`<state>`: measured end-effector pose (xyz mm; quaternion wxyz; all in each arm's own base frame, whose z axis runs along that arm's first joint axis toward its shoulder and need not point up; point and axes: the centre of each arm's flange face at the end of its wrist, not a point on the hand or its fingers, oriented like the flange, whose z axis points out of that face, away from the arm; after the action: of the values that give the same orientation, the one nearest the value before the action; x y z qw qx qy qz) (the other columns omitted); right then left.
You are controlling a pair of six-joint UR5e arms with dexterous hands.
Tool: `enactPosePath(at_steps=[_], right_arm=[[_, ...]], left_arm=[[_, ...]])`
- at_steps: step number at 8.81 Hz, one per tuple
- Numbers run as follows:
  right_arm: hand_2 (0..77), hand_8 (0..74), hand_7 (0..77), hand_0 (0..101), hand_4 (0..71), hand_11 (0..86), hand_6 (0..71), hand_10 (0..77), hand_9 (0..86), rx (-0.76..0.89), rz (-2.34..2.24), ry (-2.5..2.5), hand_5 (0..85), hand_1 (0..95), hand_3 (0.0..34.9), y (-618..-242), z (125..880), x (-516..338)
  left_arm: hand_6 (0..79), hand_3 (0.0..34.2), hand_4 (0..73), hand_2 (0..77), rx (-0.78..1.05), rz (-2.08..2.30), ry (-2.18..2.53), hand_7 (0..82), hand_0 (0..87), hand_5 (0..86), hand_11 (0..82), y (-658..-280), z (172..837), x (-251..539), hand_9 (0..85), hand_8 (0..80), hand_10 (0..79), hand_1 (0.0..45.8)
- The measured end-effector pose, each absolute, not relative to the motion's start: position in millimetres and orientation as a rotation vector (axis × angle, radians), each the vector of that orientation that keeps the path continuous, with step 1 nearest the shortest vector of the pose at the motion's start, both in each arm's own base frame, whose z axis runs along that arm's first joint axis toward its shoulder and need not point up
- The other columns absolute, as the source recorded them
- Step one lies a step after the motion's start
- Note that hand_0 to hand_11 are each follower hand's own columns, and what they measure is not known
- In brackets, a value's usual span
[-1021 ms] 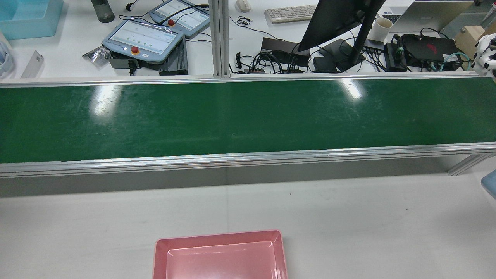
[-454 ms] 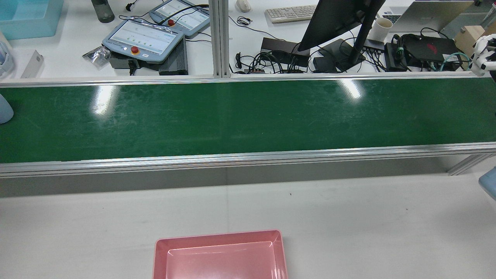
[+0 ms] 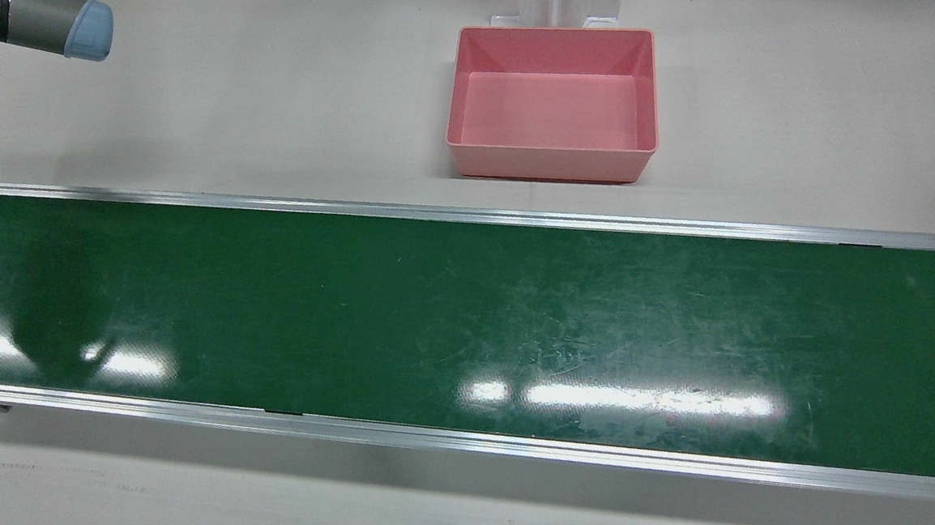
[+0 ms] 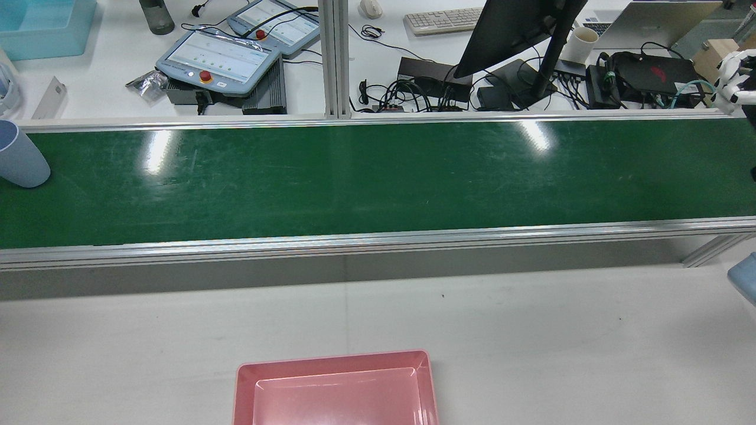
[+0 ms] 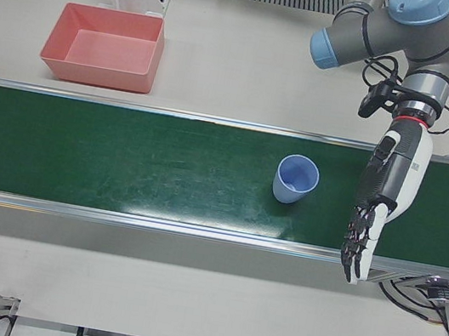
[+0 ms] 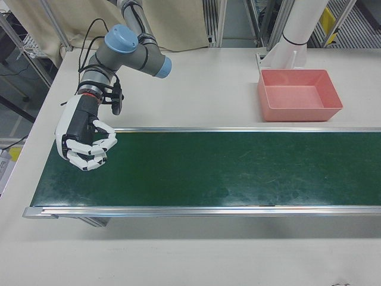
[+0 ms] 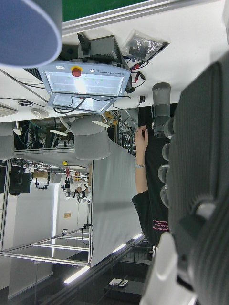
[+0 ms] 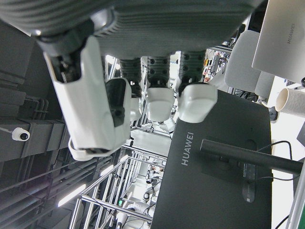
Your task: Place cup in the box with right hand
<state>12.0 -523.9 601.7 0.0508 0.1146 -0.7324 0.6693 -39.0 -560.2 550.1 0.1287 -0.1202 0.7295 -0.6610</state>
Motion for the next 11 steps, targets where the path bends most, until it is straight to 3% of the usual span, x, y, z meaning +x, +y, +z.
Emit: enactPosePath(at_steps=[6, 7, 11], right_arm=[[74.2, 70.4, 69.8, 73, 51.8, 69.8, 60.5, 69.8, 70.4, 0.348, 2.034, -2.231, 36.0, 35.5, 0.0, -531, 606, 10], [73.6, 70.4, 69.8, 78, 51.8, 69.8, 59.5, 69.8, 70.4, 0.347, 2.032, -2.232, 36.0, 35.5, 0.0, -532, 605, 9], [72.0, 70.4, 69.8, 76, 51.8, 69.8, 58.4, 69.8, 70.4, 0.345, 2.037, -2.218, 36.0, 35.5, 0.0, -537, 609, 6]], left_arm=[[0.5, 0.0, 1.1, 1.6, -0.349, -1.922, 2.121, 0.5, 0.0, 0.0, 0.0, -560, 550, -39, 0.0, 0.0, 0.0, 0.5], [0.0, 0.0, 1.1, 1.6, -0.349, -1.922, 2.121, 0.5, 0.0, 0.5, 0.0, -560, 550, -39, 0.0, 0.0, 0.0, 0.5], [0.0, 0.0, 1.1, 1.6, -0.349, -1.922, 2.121, 0.5, 0.0, 0.0, 0.0, -560, 550, -39, 0.0, 0.0, 0.0, 0.5]])
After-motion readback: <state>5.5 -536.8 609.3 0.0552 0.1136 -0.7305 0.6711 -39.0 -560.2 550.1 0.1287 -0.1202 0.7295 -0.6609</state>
